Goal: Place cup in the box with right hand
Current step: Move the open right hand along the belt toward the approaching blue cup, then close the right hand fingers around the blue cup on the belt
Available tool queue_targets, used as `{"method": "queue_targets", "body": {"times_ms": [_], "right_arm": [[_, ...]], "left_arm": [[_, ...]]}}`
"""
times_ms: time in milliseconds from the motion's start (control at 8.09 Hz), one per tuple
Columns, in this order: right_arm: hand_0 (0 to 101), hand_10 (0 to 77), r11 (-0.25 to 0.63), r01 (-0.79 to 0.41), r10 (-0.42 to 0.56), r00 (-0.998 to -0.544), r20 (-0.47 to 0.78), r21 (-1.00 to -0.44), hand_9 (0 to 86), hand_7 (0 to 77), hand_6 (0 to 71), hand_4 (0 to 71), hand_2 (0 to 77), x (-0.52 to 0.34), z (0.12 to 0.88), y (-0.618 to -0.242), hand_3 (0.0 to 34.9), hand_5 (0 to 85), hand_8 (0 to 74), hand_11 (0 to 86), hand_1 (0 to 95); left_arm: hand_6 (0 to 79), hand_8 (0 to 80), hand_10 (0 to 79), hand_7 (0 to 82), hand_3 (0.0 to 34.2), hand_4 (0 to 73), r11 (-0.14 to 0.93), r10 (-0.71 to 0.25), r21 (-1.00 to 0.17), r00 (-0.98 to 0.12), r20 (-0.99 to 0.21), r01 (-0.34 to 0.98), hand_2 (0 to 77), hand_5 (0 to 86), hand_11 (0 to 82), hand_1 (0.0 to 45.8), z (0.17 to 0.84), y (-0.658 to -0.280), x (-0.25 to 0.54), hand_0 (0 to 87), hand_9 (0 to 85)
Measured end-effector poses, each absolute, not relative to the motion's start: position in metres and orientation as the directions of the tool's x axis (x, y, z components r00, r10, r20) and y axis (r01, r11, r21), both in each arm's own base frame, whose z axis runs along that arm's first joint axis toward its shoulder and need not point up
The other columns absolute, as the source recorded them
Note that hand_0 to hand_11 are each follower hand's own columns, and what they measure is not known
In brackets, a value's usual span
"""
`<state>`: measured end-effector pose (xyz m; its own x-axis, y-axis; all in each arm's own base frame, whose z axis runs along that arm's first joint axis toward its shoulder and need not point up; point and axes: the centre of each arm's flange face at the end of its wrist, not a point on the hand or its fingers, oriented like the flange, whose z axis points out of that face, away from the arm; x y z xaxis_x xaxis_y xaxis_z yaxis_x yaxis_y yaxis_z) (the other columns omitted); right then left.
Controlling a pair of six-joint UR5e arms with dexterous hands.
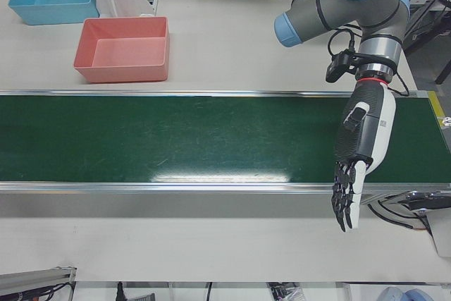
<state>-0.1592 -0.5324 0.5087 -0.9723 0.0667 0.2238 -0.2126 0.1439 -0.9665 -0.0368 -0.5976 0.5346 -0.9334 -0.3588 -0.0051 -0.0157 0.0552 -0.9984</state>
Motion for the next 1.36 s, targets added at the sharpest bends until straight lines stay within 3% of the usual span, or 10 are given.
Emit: {"method": "queue_targets", "body": {"times_ms": [866,989,1113,1360], "right_arm": [[62,2.7,0.155,-0.209,0.081,-0.971,0.223,-0.966,12.0,21.8,6.0,22.9,0.5,-0.169,0.503,-0.531,10.4,5.5,4.9,5.4,9.8],[62,2.7,0.155,-0.209,0.082,-0.971,0.224,-0.965,10.4,18.5,6.0,21.3,0.5,-0.17,0.503,-0.531,10.4,6.5,1.6,5.4,10.4],[62,2.7,0.158,-0.208,0.083,-0.971,0.223,-0.965,11.4,20.2,6.0,20.2,0.5,-0.171,0.501,-0.531,10.4,6.5,5.4,5.4,14.7],[64,2.7,0.161,-0.206,0.086,-0.971,0.222,-0.965,8.7,19.6,6.0,22.4,0.5,-0.173,0.5,-0.532,10.5,6.5,3.8,5.4,11.5]], "left_arm": [[0.0,0.0,0.0,0.0,0.0,0.0,0.055,-0.36,-0.998,-0.933,-0.005,-0.016,0.5,0.0,0.0,0.5,0.535,-0.598,-0.036,0.0,0.0],[0.0,0.0,0.0,0.0,0.0,0.0,0.055,-0.359,-0.998,-0.933,-0.005,-0.016,0.5,0.0,0.0,0.5,0.535,-0.598,-0.037,0.0,0.0],[0.0,0.0,0.0,0.0,0.0,0.0,0.055,-0.359,-0.998,-0.933,-0.005,-0.016,0.5,0.0,0.0,0.5,0.535,-0.598,-0.037,0.0,0.0],[0.0,0.0,0.0,0.0,0.0,0.0,0.055,-0.359,-0.998,-0.933,-0.005,-0.016,0.5,0.0,0.0,0.5,0.535,-0.598,-0.037,0.0,0.0]]}}
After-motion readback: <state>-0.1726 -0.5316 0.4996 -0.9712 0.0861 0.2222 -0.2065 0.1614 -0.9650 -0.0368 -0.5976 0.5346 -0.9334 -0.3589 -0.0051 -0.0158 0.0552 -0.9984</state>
